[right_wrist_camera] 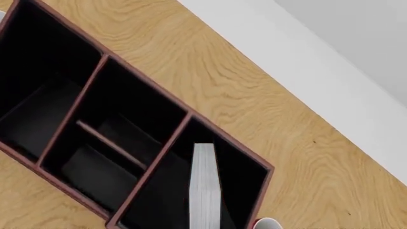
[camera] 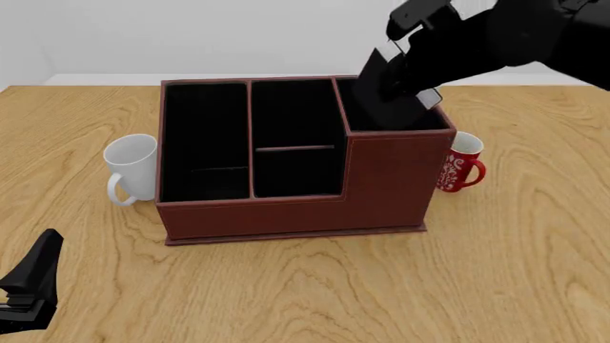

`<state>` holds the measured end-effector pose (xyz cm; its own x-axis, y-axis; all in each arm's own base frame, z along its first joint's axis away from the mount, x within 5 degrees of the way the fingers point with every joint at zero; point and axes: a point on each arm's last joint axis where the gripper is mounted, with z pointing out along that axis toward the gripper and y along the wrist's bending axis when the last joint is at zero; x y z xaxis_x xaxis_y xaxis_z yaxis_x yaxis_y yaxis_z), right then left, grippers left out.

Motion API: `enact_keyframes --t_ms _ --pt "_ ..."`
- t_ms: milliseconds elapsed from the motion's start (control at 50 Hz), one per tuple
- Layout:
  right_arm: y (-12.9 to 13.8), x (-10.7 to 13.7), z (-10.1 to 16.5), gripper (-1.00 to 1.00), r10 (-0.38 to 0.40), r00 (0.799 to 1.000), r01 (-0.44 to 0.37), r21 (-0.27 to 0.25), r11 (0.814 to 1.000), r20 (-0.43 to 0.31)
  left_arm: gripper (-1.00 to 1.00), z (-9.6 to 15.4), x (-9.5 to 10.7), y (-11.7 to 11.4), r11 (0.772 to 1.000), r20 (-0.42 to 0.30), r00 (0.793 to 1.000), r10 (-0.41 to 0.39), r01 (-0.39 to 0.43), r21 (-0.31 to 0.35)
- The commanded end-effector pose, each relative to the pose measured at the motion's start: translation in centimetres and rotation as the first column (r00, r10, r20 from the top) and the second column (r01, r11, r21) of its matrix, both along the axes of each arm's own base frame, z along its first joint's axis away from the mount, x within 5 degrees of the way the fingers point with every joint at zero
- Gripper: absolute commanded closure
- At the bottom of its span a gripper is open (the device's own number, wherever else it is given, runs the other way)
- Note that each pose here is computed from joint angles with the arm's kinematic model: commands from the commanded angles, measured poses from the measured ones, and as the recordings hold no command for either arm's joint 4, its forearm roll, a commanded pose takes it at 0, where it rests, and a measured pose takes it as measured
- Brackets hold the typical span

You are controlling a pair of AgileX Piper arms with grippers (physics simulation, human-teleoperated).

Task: Pick up the book and place it in the right compartment of the caddy.

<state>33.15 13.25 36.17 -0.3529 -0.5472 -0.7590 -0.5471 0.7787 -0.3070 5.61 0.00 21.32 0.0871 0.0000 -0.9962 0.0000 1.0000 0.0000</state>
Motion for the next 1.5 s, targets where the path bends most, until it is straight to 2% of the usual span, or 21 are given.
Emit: enact_keyframes --t_ms 20,640,1000,1040,1060,1240,1320,1500 --pt "0.0 0.8 -0.5 1.00 -0.023 0.999 0.023 0.006 1.000 -0.026 -1.00 0.0 0.0 0.0 1.000 0.000 1.000 0.000 0.000 0.000" --pt "-0.4 2.5 -3.1 1.00 -0.060 0.992 0.059 -0.015 0.998 -0.108 -1.00 0.0 0.0 0.0 1.000 0.000 1.000 0.000 0.000 0.000" --pt "-0.5 4.5 -3.9 1.00 -0.075 0.989 0.072 -0.028 0.997 -0.126 -1.00 0.0 0.0 0.0 1.000 0.000 1.000 0.000 0.000 0.000" --pt "-1.3 5.4 -3.8 1.00 -0.094 0.989 0.090 -0.036 0.995 -0.115 -1.00 0.0 0.0 0.0 1.000 0.000 1.000 0.000 0.000 0.000" --pt "-1.3 5.4 -3.7 -1.00 -0.094 0.989 0.090 -0.036 0.995 -0.114 -1.00 0.0 0.0 0.0 1.000 0.000 1.000 0.000 0.000 0.000" --pt "-1.3 5.0 -3.0 -1.00 -0.089 0.991 0.086 -0.030 0.996 -0.099 -1.00 0.0 0.0 0.0 1.000 0.000 1.000 0.000 0.000 0.000" --pt "-1.8 4.7 -2.0 -1.00 -0.088 0.994 0.086 -0.032 0.996 -0.067 -1.00 0.0 0.0 0.0 1.000 0.000 1.000 0.000 0.000 0.000" --pt "-1.9 2.1 0.5 -1.00 -0.066 0.998 0.066 -0.010 0.998 -0.005 -1.00 0.0 0.0 0.0 1.000 0.000 1.000 0.000 0.000 0.000"
